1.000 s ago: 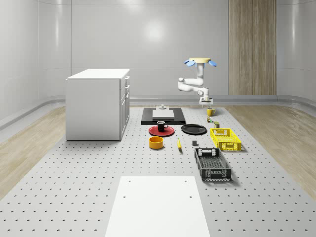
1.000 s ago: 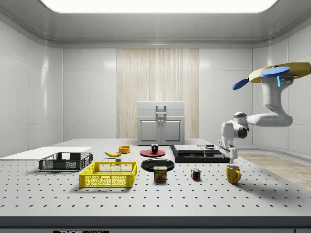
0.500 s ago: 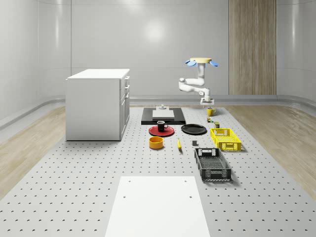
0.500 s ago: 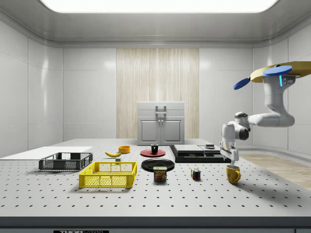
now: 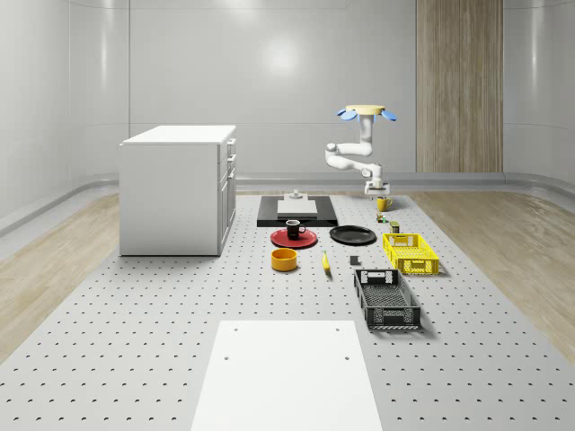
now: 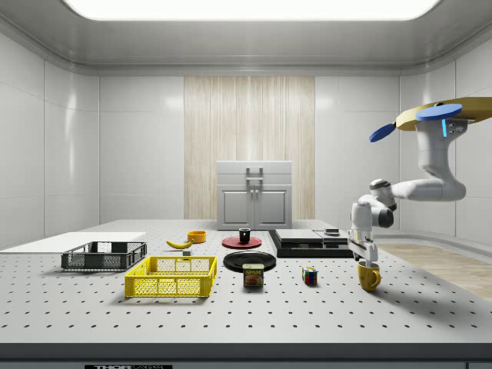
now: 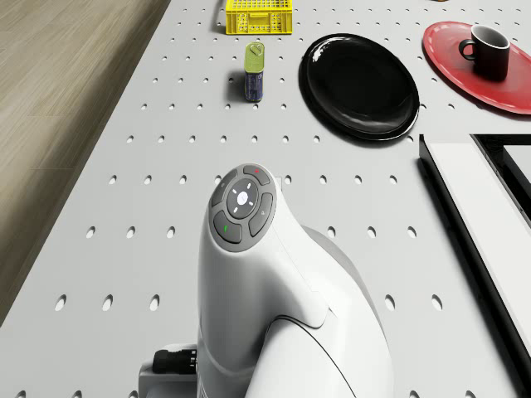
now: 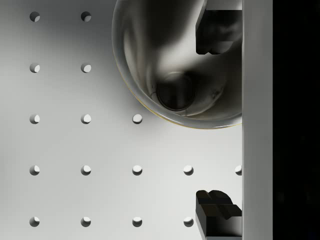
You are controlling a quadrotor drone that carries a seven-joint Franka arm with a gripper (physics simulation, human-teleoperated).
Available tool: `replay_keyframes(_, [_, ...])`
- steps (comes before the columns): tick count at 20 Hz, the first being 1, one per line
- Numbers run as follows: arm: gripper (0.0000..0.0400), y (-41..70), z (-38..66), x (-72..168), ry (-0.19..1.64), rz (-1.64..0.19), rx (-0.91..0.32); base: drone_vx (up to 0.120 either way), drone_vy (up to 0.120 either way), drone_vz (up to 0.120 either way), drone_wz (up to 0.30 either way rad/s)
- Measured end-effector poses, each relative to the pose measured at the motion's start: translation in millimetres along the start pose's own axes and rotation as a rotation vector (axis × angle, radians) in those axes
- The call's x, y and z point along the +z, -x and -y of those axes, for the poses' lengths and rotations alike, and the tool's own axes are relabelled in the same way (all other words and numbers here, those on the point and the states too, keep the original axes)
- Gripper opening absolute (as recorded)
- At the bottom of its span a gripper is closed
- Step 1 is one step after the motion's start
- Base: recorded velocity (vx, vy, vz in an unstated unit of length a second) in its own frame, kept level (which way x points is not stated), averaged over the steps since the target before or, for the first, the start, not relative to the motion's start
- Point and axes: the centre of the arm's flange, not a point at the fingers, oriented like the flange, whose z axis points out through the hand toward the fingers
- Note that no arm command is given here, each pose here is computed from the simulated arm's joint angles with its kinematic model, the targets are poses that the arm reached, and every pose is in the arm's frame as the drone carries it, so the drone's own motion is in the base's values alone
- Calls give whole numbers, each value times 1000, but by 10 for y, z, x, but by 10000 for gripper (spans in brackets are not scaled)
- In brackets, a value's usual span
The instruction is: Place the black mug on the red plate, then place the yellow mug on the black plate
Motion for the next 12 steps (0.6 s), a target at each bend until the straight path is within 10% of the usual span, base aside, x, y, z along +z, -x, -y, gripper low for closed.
replay_keyframes(12, [400,45,-45,76,0,0,0,0,0,0,0])
